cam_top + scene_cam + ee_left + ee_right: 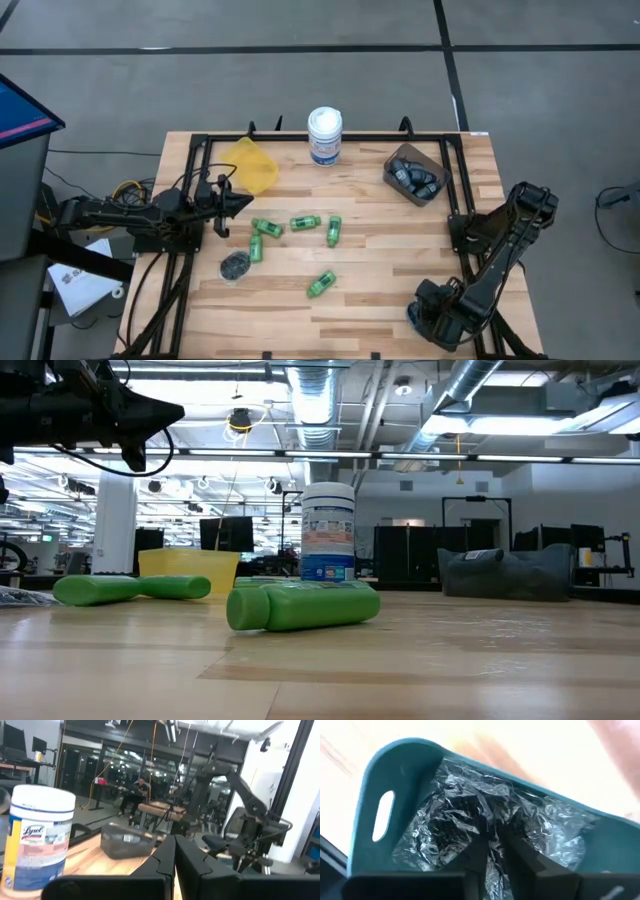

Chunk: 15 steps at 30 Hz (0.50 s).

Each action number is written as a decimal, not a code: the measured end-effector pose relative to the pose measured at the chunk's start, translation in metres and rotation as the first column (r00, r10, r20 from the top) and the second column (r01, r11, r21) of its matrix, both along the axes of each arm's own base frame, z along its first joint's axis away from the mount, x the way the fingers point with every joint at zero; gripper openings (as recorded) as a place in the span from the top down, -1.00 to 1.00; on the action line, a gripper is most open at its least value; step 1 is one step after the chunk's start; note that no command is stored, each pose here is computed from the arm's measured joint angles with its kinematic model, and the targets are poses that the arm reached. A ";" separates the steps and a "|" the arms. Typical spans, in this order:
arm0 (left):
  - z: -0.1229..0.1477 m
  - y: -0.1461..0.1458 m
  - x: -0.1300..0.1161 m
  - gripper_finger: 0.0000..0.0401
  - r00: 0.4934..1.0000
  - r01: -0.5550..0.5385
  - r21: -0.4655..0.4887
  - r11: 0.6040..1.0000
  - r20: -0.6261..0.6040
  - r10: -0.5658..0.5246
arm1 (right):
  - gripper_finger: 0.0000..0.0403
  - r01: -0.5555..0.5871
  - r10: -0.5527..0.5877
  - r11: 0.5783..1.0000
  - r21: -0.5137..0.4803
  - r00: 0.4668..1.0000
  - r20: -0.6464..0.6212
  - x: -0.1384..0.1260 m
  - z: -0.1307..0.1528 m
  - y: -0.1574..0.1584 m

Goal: Pick & Place Travel size toiletries
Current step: Put the black hairbrush into the blue bin

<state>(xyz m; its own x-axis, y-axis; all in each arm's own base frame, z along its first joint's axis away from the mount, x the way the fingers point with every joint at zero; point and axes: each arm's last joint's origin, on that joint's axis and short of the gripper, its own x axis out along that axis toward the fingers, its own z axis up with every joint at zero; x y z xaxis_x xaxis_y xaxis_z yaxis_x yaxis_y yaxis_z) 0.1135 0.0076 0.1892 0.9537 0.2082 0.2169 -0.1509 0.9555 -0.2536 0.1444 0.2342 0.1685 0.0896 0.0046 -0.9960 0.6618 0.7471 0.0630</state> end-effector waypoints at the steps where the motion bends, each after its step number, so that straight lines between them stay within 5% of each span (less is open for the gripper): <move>1: 0.001 0.000 0.000 0.99 1.000 0.002 -0.007 1.000 0.013 -0.001 | 0.71 -0.007 0.007 1.000 -0.013 1.000 0.008 0.000 0.003 -0.001; 7: 0.003 0.001 -0.001 0.89 0.999 -0.035 -0.033 0.999 0.039 0.036 | 0.50 -0.033 0.039 0.998 -0.060 0.995 0.096 0.001 0.032 -0.004; 15: 0.025 0.000 0.011 0.24 0.999 0.033 -0.042 0.999 0.010 -0.033 | 0.32 -0.047 0.058 0.994 -0.095 0.992 0.114 -0.004 0.051 -0.015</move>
